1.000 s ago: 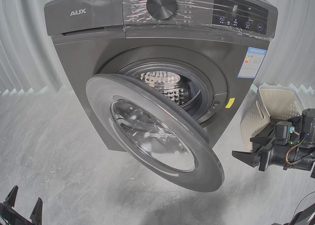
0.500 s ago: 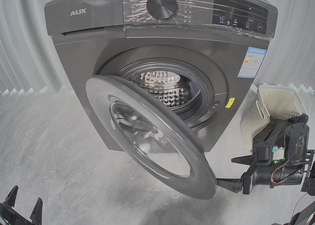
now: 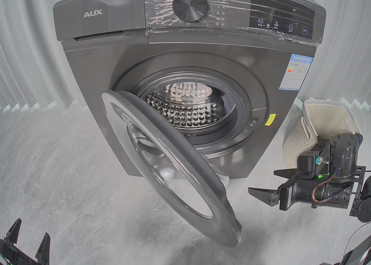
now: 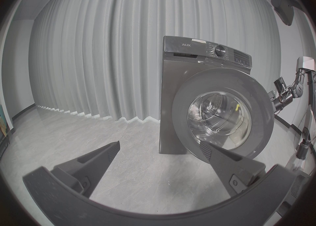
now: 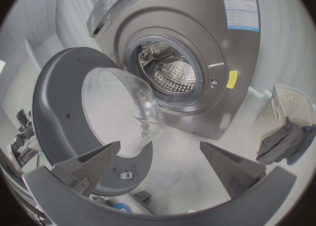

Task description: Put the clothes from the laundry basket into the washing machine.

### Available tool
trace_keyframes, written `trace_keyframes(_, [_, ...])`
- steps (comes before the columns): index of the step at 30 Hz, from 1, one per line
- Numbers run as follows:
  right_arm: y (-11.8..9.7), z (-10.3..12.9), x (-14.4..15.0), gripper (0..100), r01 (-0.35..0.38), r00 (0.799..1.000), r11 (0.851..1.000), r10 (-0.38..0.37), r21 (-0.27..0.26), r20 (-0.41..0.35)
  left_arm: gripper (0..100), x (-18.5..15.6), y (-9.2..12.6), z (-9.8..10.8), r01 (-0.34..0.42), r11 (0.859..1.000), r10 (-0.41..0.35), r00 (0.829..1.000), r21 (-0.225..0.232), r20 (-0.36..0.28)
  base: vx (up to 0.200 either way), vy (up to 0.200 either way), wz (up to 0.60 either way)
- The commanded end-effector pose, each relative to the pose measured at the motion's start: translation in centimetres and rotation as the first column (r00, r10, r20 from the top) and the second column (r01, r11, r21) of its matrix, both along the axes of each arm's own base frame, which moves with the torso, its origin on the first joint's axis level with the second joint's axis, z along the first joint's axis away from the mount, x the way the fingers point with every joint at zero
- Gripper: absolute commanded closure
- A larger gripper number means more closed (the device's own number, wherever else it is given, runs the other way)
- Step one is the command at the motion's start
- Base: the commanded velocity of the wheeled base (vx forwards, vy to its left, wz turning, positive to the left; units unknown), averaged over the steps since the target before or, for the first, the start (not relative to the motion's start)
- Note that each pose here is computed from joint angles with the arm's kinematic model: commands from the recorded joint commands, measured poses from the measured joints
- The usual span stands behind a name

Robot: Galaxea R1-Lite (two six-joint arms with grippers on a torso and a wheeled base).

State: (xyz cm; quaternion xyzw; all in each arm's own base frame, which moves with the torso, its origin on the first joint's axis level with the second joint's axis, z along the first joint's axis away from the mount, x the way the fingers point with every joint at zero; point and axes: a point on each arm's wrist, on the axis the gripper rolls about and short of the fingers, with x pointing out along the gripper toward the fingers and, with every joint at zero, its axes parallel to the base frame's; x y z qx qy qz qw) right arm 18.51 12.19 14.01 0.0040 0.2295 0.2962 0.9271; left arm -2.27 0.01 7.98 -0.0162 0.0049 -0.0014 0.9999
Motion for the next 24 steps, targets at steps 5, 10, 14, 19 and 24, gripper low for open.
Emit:
trace_keyframes(5, [1.8,-2.2,2.7,0,0.002,0.997,0.999,-0.006,-0.054,-0.073,0,0.0,0.0,-0.4,0.000,1.000,0.000,1.000,-0.001,0.005,0.000,0.000,0.00])
trace_keyframes(10, [3.1,-2.5,2.0,0,-0.058,0.995,0.997,0.052,-0.057,-0.088,0,0.0,0.0,-0.4,0.000,1.000,0.000,1.000,-0.001,0.005,0.000,0.000,0.00])
trace_keyframes(14, [3.6,-2.6,1.5,0,-0.098,0.991,0.994,0.093,-0.051,-0.096,0,0.0,0.0,-0.4,0.000,1.000,0.000,1.000,-0.001,0.005,0.000,0.000,0.00])
trace_keyframes(19, [4.6,-2.7,0.4,0,-0.181,0.979,0.983,0.179,-0.018,-0.095,0,0.0,0.0,-0.4,0.000,1.000,0.000,1.000,-0.001,0.005,0.000,0.000,0.00])
trace_keyframes(24, [5.2,-1.8,0.7,0,-0.186,0.982,0.982,0.186,0.040,-0.018,0,0.0,0.0,-0.4,0.000,1.000,0.000,1.000,-0.001,0.005,0.000,0.000,0.00])
